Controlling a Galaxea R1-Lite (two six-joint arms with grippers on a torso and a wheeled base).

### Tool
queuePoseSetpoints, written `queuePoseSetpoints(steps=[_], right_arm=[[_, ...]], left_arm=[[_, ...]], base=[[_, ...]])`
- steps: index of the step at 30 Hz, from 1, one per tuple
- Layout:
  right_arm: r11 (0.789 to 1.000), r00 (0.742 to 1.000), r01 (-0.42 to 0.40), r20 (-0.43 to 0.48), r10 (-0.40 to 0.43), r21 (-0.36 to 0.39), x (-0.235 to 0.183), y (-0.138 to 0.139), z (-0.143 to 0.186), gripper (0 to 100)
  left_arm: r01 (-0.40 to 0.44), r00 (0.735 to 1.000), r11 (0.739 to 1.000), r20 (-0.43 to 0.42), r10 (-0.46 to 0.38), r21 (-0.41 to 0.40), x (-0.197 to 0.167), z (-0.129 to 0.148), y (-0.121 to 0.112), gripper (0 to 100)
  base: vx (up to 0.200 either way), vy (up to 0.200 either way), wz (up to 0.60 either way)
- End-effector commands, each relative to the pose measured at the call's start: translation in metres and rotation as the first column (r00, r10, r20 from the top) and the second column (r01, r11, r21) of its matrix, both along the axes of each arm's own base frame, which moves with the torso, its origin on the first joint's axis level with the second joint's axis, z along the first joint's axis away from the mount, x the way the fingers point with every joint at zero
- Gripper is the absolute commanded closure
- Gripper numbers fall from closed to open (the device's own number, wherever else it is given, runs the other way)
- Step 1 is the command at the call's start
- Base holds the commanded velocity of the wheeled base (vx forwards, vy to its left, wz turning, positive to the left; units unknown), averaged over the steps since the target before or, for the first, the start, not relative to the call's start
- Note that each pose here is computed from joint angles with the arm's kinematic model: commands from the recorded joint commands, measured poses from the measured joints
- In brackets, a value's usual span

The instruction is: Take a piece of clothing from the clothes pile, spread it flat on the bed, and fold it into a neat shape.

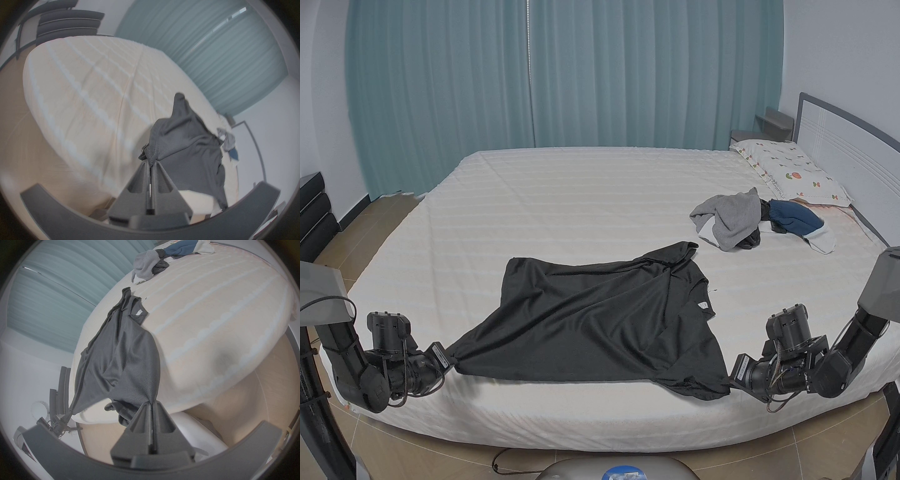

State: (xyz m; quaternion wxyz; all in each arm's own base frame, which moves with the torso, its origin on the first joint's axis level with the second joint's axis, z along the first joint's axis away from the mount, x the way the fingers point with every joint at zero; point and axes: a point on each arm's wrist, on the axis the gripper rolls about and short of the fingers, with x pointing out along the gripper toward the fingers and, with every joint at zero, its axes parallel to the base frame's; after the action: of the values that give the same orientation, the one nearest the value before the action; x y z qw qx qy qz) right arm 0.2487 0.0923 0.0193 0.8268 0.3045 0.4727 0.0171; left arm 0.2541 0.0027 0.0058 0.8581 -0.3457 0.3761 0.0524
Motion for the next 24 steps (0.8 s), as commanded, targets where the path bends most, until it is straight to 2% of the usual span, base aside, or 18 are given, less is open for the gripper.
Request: queuePoseSetpoints(steps=[1,8,20,21,22,24], right_arm=[[0.999,1.0,-0.024,-0.02,0.023,-0.033,-0.024,-0.01,0.003,100],[0.991,0.994,-0.074,-0.093,0.064,-0.108,-0.049,-0.022,-0.01,100],[0.99,0.989,-0.069,-0.138,0.052,-0.125,-0.064,-0.031,-0.014,100],[0.99,0.989,-0.066,-0.139,0.048,-0.124,-0.063,-0.031,-0.015,100],[0.991,0.989,-0.059,-0.141,0.041,-0.124,-0.062,-0.032,-0.016,0],[0.992,0.992,-0.043,-0.126,0.028,-0.117,-0.057,-0.034,-0.014,0]], left_arm=[[0.073,0.997,0.996,-0.018,-0.072,0.055,-0.01,0.009,-0.007,100],[0.169,0.98,0.979,-0.124,-0.155,0.113,-0.023,0.002,-0.011,100],[0.198,0.971,0.971,-0.165,-0.176,0.134,-0.03,-0.001,-0.019,100],[0.205,0.969,0.97,-0.169,-0.181,0.134,-0.031,-0.002,-0.02,0],[0.208,0.968,0.969,-0.171,-0.184,0.133,-0.031,-0.002,-0.021,0],[0.209,0.968,0.969,-0.169,-0.186,0.134,-0.031,-0.002,-0.021,0]], base=[[0.0,0.0,0.0],[0.0,0.0,0.0],[0.0,0.0,0.0],[0.0,0.0,0.0],[0.0,0.0,0.0],[0.0,0.0,0.0]])
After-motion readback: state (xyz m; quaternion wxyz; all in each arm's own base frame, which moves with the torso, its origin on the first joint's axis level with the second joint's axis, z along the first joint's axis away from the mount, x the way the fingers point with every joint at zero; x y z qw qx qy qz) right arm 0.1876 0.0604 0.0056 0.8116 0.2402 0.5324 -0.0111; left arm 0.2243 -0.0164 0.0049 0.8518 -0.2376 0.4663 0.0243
